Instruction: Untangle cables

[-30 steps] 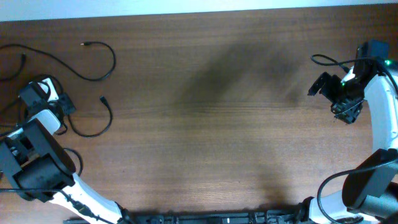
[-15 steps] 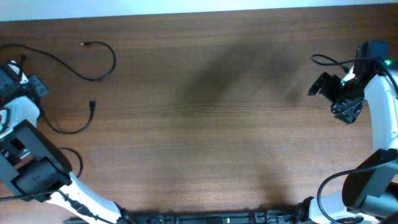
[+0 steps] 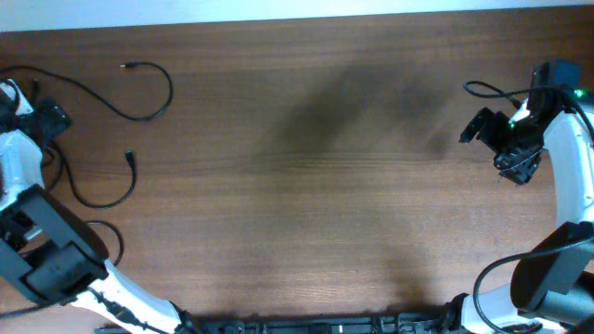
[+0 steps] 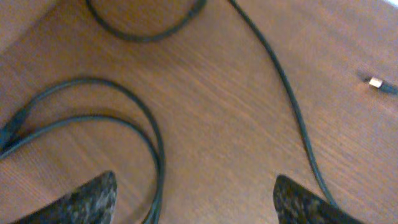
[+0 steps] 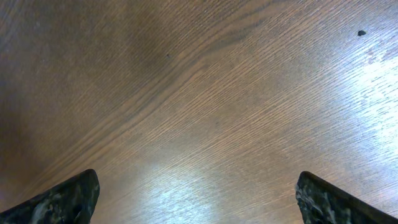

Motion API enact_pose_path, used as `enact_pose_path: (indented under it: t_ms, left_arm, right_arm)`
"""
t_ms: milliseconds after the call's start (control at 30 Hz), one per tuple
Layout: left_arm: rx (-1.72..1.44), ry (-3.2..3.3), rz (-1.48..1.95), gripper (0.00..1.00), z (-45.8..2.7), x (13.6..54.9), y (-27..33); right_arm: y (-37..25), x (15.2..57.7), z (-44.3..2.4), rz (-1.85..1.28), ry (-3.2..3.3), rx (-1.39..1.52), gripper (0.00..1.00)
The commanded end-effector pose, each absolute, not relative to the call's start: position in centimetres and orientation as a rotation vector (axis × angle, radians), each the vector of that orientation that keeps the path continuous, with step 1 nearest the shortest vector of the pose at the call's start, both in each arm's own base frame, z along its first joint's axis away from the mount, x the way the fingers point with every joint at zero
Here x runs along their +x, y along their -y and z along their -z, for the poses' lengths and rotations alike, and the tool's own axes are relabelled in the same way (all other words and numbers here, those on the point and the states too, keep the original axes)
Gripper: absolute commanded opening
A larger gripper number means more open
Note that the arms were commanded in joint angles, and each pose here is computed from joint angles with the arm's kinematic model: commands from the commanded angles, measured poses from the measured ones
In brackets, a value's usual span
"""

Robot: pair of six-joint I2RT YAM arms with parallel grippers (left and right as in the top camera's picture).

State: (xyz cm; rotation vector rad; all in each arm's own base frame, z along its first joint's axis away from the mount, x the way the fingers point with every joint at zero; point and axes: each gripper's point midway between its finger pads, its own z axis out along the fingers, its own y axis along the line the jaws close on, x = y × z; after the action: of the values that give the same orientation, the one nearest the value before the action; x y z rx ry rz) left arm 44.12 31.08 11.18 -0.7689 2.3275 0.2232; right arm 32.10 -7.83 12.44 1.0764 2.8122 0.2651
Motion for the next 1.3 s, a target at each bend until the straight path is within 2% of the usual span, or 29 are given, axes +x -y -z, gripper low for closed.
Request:
enact_pose_path:
  t_ms: [0,133,200,333,433,533,633,667,700,833,900,933,1000,1133,1167,1267]
  left_arm:
    - [-0.994,-2.384,-0.553,0.94,-10.8,38.6,-34.7]
    - [-1.444,-2.345,-0.382,0.95,-8.1,32.2,-35.8]
    - [-1.584,-2.325,-0.26,0.97,-6.5,31.3,-35.1]
    - [-1.772,-2.33,-0.238,0.97,-2.8,30.0,-34.2]
    - [-1.791,-2.321,-0.267,0.96,-1.4,29.6,-35.1]
    - [-1.731,-2.314,-0.289,0.64,-0.5,29.7,-37.1]
    - [-1.567,-2.354,-0.324,0.44,-0.5,31.0,-38.4]
    - [-1.527,-2.357,-0.321,0.33,-0.7,31.4,-38.6]
    - [-1.456,-2.366,-0.299,0.31,-0.9,32.3,-38.8]
    - [-1.353,-2.375,-0.319,0.34,-1.4,33.2,-39.5]
    - [-1.237,-2.438,-0.351,0.49,-1.4,33.3,-39.7]
    - [-1.215,-2.452,-0.362,0.65,-1.5,33.2,-39.7]
    - [-1.217,-2.456,-0.359,0.82,-2.7,33.4,-40.0]
    - [-1.253,-2.385,-0.271,1.0,-10.5,35.2,-40.2]
    - [-1.204,-2.367,-0.141,0.99,-12.7,36.4,-38.8]
    - [-0.843,-2.173,0.525,0.99,-21.9,42.2,-30.3]
  right_arm:
    - [7.9,32.1,-13.1,-0.255,-2.796,1.057,0.98]
    - [7.9,32.1,-13.1,-0.255,-2.796,1.057,0.98]
    - [7.9,32.1,-13.1,-0.255,-2.796,1.057,0.98]
    - [7.9,32.1,-13.1,-0.255,-2.796,1.057,0.99]
    - [7.9,32.1,-13.1,-0.255,-2.796,1.057,0.98]
    - [7.9,32.1,-13.1,-0.255,-2.796,1.057,0.98]
    - [7.9,32.1,-13.1,-0.255,-2.796,1.057,0.98]
    - [7.9,32.1,-13.1,-0.255,-2.796,1.057,0.98]
    - [7.9,32.1,-13.1,-0.255,-2.796,1.057,0.98]
    - [7.9,32.1,-13.1,-0.255,-2.796,1.057,0.98]
    - [7.9,32.1,-13.1,-0.255,-2.796,1.057,0.98]
    - [7.9,32.1,-13.1,-0.255,-2.796,1.057,0.98]
    - [7.9,32.1,-13.1,-0.255,-2.796,1.057,0.98]
    - [7.9,32.1,-13.1,-0.255,-2.796,1.057,0.98]
    - [7.9,32.1,-13.1,-0.255,-2.796,1.057,0.98]
    - [7.9,32.1,-13.1,-0.255,-2.796,1.057,0.98]
